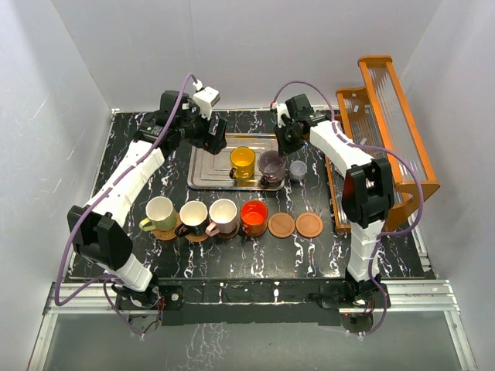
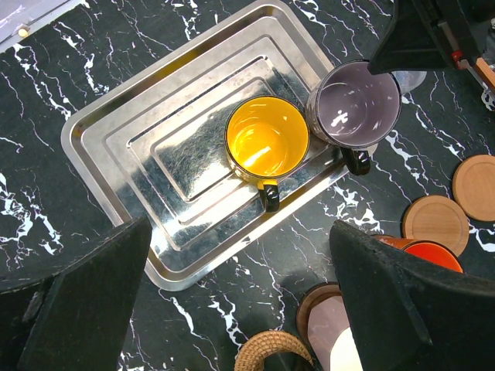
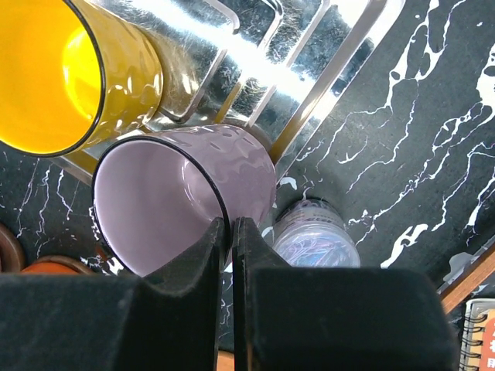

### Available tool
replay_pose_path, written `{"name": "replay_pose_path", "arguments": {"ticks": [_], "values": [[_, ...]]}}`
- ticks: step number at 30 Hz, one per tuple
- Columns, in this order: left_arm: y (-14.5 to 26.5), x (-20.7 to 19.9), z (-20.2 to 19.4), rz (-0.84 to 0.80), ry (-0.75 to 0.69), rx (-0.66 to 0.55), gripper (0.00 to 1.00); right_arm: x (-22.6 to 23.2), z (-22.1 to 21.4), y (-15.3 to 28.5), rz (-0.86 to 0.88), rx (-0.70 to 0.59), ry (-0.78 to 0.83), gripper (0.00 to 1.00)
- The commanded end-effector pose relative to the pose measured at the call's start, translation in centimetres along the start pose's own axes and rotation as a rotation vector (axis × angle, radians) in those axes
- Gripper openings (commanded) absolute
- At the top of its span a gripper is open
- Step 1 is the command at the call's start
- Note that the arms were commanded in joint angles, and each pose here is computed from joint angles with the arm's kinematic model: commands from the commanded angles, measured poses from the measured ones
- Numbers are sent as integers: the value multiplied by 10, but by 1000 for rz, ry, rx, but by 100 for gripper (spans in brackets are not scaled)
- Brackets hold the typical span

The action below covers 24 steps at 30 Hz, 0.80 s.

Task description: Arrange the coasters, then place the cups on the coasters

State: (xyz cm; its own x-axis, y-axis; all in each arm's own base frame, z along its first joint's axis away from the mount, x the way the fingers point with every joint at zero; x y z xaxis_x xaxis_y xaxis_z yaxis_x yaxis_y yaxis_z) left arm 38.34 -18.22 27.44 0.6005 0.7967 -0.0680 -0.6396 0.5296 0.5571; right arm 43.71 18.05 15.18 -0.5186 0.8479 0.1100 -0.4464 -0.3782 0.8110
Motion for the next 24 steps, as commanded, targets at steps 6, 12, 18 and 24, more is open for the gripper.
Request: {"name": "replay_pose_path", "arguments": {"ticks": [6,12,18,24], "values": [[18,-5,13,-13,-18,-50,99,-18,16,-7,-23,-67,13,5],[16,-4,12,-14,-22,-49,99,-25,9,-16,-41,-11,44,16],[16,-4,12,-13,-23,-49,99,-25,6,-23,-22,35,50,22],[16,-4,12,-13,-25,-48,99,-26,28,-3,-49,-18,51,7]]}}
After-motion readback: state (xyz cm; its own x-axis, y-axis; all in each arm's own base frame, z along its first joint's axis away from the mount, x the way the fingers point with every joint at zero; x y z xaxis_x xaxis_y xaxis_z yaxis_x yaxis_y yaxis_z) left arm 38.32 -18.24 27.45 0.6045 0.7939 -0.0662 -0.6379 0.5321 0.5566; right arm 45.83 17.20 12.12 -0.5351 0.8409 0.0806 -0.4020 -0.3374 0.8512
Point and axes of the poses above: each gripper's point midway between its finger pads, its own y axis back along the fingers, its own x axis along the line the jaws close on, z = x × y, the point moved 3 cm from there along y, back along the fingers, and after that the axes turned 1 degree about y, right-handed, at the moved point
